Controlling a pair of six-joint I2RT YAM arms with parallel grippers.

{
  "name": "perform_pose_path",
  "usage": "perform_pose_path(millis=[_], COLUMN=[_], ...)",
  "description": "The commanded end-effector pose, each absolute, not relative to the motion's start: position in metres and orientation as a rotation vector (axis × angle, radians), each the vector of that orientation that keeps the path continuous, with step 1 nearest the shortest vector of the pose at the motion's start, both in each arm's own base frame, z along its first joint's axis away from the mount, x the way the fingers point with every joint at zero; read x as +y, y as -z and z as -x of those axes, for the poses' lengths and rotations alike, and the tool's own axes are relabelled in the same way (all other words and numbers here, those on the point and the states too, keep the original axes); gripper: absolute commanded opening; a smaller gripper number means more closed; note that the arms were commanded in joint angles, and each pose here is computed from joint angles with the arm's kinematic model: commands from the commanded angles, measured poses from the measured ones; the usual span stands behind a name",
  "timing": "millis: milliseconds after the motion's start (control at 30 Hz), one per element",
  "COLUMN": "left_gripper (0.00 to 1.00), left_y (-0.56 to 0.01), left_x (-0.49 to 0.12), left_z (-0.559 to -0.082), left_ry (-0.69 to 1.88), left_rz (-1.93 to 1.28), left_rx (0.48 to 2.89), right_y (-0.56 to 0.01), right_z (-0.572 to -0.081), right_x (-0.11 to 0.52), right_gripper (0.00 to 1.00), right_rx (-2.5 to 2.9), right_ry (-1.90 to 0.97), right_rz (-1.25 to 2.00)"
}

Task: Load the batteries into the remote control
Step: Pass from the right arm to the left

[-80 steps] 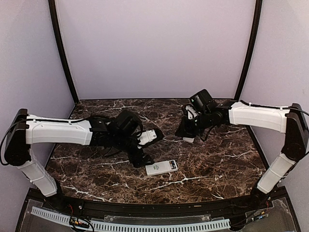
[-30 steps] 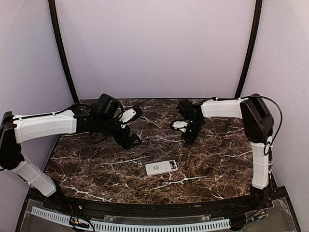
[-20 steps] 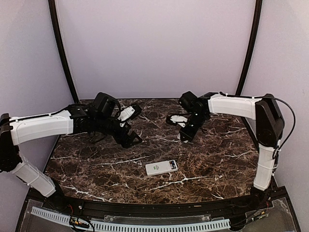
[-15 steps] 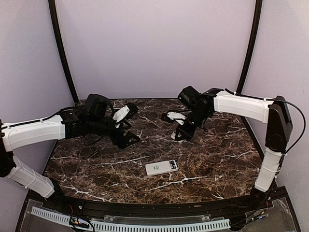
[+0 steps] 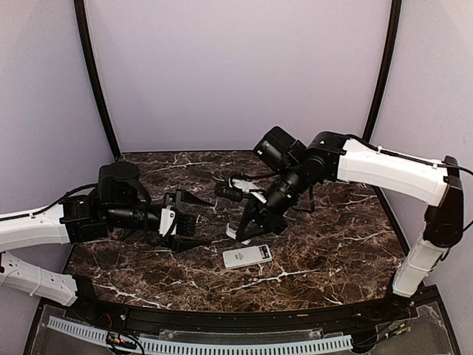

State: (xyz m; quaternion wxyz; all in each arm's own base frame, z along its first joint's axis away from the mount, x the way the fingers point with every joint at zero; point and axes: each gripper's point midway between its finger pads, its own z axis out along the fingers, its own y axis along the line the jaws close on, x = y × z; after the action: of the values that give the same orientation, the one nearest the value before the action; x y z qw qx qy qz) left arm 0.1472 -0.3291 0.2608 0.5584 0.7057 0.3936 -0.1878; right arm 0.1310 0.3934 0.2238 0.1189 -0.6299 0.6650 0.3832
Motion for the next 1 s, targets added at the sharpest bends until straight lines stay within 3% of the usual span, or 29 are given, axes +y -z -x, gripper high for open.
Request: perform_pose_path(millis=[0, 133, 367, 567, 800, 967], left_gripper=[0.72, 0.57, 0.51, 0.32, 0.19, 0.01], left_y=[-0.264, -0.257, -0.263, -0.257, -0.258, -0.263], left_x=[-0.341, -0.349, -0.354, -0.355, -0.354, -0.354], left_z=[-0.136, -0.127, -0.131, -0.131, -0.132, -0.131], left_ry=[0.385, 0.407, 0.352, 0.36, 0.355, 0.375], left_rz=[-1.749, -1.796, -1.761, -1.779, -1.794, -1.778], left_rx=[0.762, 0.769, 0.737, 0.749, 0.771, 0.789], right_y=[-0.244, -0.252, -0.254, -0.256, -0.255, -0.253], right_z=[-0.108, -0.107, -0.097, -0.094, -0.092, -0.095], right_x=[0.408, 0.414, 0.421, 0.423, 0.424, 0.424], right_gripper=[0.0, 0.0, 0.0, 0.0, 0.0, 0.0], right_rx=[1.873, 1.839, 1.808, 1.788, 1.782, 1.79], right_ry=[-1.22, -1.232, -1.258, -1.272, -1.276, -1.245], right_rz=[1.881, 1.867, 1.894, 1.902, 1.913, 1.91])
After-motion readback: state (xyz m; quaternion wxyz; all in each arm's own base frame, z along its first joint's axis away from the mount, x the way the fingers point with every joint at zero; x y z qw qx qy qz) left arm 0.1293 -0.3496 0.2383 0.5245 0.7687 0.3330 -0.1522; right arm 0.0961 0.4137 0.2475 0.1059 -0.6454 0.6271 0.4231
